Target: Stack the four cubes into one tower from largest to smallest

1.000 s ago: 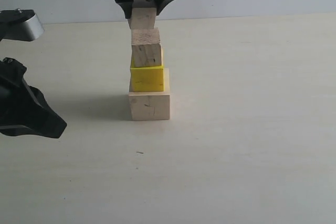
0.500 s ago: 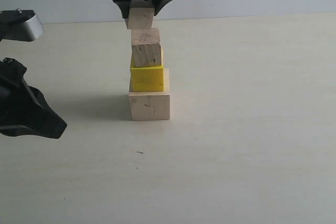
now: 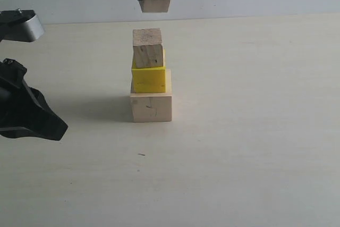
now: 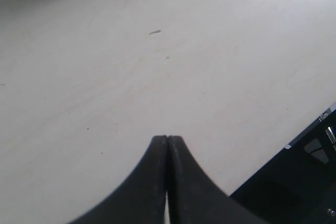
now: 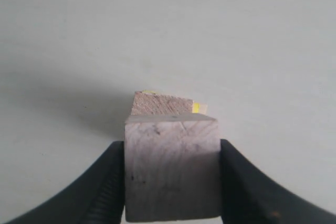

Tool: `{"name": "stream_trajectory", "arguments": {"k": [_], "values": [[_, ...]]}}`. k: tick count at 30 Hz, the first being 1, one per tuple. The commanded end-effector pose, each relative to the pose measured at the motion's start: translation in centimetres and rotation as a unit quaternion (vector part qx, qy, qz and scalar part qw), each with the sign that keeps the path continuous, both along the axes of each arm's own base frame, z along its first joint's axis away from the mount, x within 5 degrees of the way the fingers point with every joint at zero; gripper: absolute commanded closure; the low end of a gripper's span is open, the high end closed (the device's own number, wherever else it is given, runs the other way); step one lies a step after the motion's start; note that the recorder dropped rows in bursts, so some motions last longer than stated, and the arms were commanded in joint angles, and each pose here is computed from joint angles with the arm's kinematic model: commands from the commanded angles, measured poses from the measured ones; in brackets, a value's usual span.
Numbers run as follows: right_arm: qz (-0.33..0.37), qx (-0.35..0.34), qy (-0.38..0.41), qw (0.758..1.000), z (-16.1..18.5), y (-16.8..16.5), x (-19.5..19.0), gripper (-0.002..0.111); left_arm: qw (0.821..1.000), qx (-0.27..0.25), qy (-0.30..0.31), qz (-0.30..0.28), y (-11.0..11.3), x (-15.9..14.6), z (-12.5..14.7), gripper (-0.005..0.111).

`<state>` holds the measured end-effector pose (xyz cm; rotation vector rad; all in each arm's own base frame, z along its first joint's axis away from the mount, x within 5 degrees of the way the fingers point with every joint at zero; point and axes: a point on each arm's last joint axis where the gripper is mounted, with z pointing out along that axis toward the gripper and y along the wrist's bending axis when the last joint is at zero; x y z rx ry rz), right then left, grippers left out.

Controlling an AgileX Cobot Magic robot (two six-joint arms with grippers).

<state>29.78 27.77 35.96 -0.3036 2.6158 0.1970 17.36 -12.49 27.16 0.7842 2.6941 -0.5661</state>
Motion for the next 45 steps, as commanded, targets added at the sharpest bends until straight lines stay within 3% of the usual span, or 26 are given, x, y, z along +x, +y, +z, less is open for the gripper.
{"name": "stream_trajectory", "arguments": {"k": [1, 9, 45], "values": [[-0.004, -0.008, 0.007, 1.0, -1.1, 0.3, 0.4, 0.108, 1.0, -0.006, 0.006, 0.001, -0.1, -0.1, 0.0, 0.107], [-0.004, -0.018, 0.032, 0.999, -3.2, 1.2, 1.1, 0.108, 1.0, -0.008, 0.012, 0.0, -0.1, -0.2, 0.0, 0.107], [-0.033, -0.009, 0.027, 0.999, -4.1, 2.4, 2.6, 0.108, 1.0, -0.007, 0.019, -0.005, -0.1, -0.4, -0.1, 0.107]]}}
